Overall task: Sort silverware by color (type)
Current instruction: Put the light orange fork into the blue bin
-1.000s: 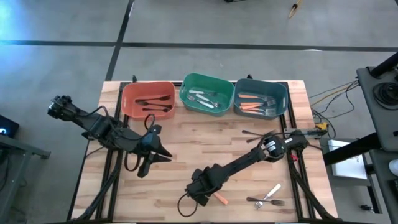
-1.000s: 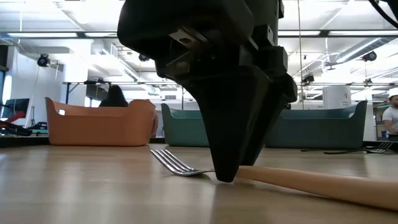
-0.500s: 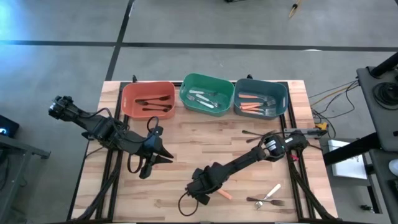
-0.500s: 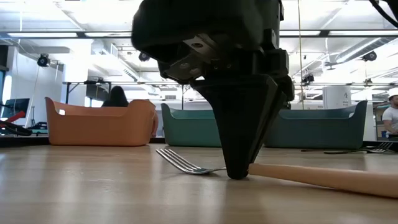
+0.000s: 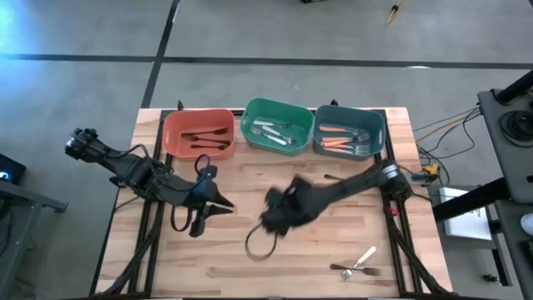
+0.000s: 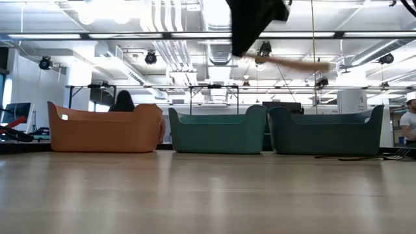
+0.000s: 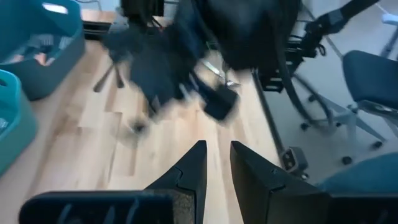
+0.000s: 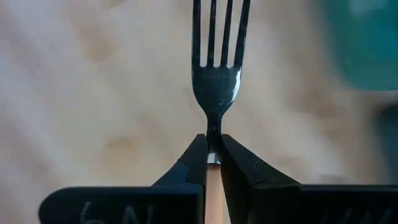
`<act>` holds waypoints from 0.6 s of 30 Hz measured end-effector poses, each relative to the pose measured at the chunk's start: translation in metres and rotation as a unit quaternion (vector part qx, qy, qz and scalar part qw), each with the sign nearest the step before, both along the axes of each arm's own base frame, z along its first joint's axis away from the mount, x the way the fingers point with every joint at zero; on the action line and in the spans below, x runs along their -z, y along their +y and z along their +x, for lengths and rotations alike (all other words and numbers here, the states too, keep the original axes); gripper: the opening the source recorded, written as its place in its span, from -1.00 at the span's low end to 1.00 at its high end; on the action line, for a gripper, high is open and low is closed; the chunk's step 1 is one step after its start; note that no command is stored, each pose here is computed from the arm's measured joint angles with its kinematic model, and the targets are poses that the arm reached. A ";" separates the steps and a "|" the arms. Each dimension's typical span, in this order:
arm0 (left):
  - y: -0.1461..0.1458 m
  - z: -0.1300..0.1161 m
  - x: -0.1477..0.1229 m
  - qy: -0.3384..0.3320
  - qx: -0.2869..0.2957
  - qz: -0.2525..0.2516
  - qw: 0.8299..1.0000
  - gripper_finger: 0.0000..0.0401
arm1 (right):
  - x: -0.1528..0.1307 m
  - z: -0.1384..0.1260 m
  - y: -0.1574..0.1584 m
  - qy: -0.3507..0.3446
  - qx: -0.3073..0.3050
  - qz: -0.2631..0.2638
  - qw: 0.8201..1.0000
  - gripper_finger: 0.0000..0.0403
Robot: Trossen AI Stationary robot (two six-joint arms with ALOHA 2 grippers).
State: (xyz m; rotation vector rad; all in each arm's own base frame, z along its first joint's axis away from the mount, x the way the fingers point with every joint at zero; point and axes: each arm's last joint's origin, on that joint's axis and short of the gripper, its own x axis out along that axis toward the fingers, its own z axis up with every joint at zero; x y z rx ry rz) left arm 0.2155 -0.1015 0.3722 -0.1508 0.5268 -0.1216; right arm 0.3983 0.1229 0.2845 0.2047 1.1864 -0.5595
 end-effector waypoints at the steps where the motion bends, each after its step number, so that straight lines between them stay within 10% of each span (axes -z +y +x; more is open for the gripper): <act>1: 0.001 0.000 0.000 -0.002 -0.006 0.005 1.000 -0.73 | -0.012 -0.008 -0.011 0.006 0.007 -0.019 1.000 -0.93; 10: 0.008 0.003 -0.006 -0.047 -0.116 0.068 0.990 -0.73 | -0.082 -0.077 -0.116 0.038 0.030 -0.125 0.991 -0.93; 18: 0.021 0.006 -0.014 -0.102 -0.265 0.110 0.952 -0.73 | -0.064 -0.154 -0.202 0.066 0.085 -0.129 0.986 -0.93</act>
